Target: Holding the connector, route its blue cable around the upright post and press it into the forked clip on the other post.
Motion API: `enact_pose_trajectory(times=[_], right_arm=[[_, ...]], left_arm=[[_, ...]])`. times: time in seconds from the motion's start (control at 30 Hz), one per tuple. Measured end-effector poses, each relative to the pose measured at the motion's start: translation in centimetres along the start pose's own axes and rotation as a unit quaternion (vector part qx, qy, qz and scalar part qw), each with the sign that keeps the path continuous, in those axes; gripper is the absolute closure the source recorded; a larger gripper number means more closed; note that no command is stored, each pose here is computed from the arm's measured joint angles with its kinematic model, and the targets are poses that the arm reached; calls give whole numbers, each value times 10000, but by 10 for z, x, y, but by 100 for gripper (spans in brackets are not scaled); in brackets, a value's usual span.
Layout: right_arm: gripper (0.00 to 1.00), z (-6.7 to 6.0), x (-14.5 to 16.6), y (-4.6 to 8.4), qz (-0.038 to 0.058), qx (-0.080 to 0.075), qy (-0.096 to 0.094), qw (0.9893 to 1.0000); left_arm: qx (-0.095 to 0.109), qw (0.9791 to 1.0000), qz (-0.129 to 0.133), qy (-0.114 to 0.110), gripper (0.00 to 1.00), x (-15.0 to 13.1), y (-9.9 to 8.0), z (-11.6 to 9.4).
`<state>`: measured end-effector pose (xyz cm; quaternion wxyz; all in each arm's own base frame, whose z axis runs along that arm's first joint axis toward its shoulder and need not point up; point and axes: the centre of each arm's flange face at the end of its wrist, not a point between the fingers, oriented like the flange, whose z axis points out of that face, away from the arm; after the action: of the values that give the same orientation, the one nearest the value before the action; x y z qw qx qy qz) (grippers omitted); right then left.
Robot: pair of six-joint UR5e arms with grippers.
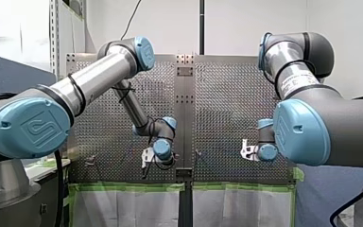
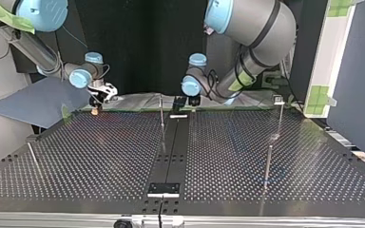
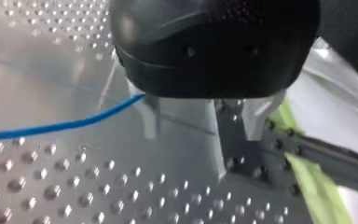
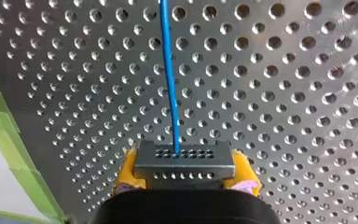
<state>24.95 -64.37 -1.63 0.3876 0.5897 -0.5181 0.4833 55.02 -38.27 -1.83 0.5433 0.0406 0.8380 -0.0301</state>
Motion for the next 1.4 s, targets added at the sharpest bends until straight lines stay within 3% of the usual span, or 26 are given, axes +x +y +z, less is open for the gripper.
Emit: enact_pose_trajectory(times=[0.4, 0.67, 1.0, 1.4], right_arm=[[100, -2, -2, -11, -28, 121, -22, 9999], [100, -4, -5, -13, -38, 138, -74, 9999], [100, -5, -7, -16, -38, 158, -121, 9998], [100, -6, -9, -19, -43, 178, -152, 9997]], left_arm=[[628, 9980, 51, 53, 0, 1, -28, -12], [775, 9970, 60, -30, 0, -14, -37, -28], [1089, 9938, 176, 166, 0, 10, -46, -54], [1376, 9902, 205, -89, 0, -14, -77, -83]])
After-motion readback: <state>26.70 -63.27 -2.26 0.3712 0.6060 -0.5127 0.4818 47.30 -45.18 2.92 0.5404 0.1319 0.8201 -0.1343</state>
